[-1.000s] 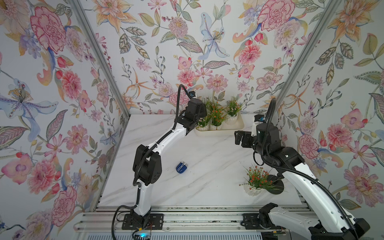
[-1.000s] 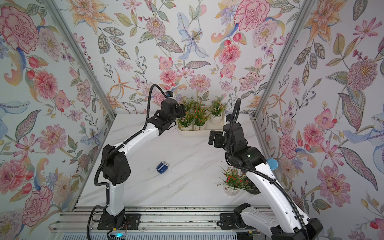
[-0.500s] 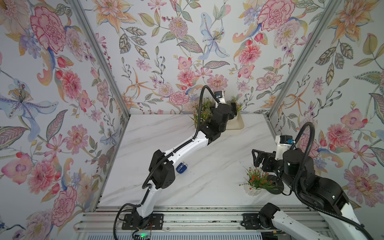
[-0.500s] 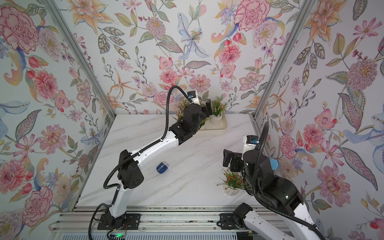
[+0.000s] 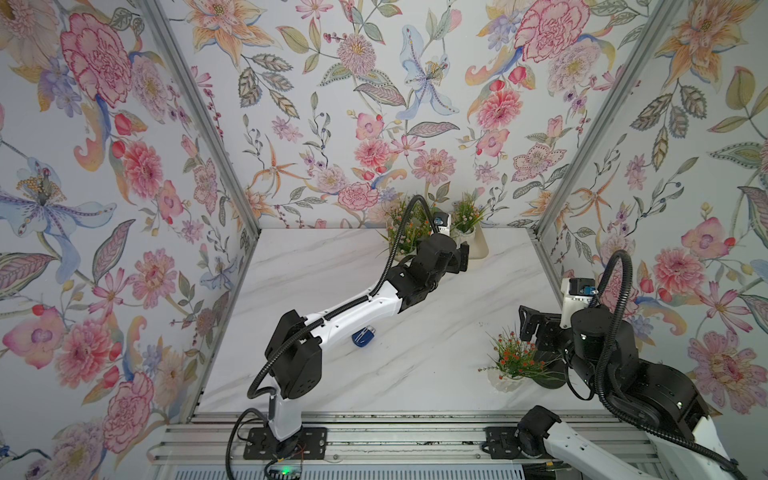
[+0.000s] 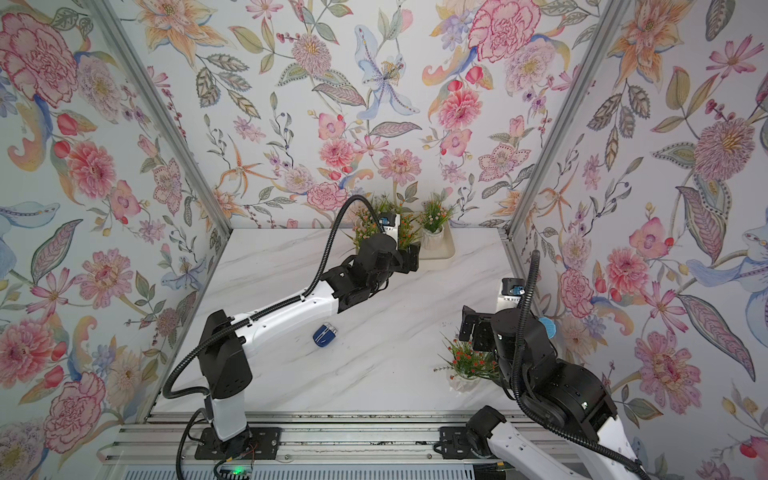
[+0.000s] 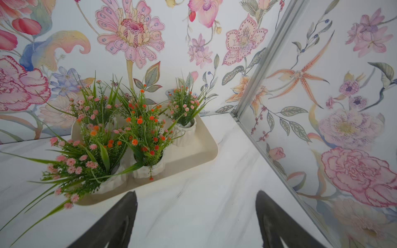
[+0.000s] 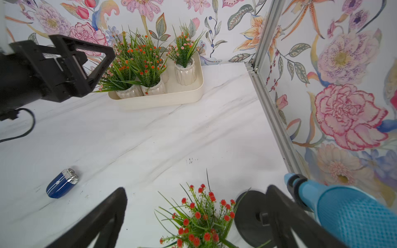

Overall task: Put the potted gypsophila into the storage box
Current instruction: Pick up the baby's breath potted plant from the center of the board.

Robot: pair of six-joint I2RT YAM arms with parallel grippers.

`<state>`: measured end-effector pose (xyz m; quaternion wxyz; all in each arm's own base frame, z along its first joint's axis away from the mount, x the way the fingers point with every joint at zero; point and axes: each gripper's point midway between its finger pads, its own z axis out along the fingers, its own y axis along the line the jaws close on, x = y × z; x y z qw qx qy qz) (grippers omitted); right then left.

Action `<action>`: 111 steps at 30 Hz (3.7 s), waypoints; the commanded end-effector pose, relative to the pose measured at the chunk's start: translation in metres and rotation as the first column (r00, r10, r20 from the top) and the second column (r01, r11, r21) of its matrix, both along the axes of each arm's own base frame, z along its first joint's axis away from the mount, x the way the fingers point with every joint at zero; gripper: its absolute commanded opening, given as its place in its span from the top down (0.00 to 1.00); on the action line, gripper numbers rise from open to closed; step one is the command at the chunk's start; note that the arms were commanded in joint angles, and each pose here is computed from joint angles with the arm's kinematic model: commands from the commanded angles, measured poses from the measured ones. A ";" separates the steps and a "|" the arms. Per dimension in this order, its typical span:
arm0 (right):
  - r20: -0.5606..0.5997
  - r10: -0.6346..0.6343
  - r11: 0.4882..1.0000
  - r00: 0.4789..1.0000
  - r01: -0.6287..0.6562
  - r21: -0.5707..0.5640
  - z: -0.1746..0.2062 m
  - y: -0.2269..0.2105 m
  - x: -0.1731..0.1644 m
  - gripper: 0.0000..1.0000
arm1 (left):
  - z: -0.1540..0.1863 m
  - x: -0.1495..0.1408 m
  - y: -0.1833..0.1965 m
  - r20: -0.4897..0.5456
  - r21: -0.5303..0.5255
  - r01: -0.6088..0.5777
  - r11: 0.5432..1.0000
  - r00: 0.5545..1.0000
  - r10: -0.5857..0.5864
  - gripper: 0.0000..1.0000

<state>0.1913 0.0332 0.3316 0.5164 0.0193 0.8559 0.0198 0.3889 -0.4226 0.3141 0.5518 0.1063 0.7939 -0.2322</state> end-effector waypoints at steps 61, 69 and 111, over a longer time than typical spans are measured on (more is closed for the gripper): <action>0.059 -0.010 0.990 0.998 0.018 -0.140 0.011 -0.026 -0.013 0.00 | -0.250 -0.194 -0.137 -0.556 0.337 0.590 0.733 0.754 -0.351 0.44; 0.068 -0.020 0.991 0.997 0.029 -0.134 0.012 -0.029 -0.014 0.00 | -0.259 -0.196 -0.141 -0.559 0.387 0.591 0.708 0.761 -0.330 0.63; 0.096 -0.116 0.989 0.989 0.106 0.100 0.027 -0.034 0.133 0.00 | -0.061 0.054 -0.085 -0.183 0.099 0.244 0.965 0.957 -0.224 1.00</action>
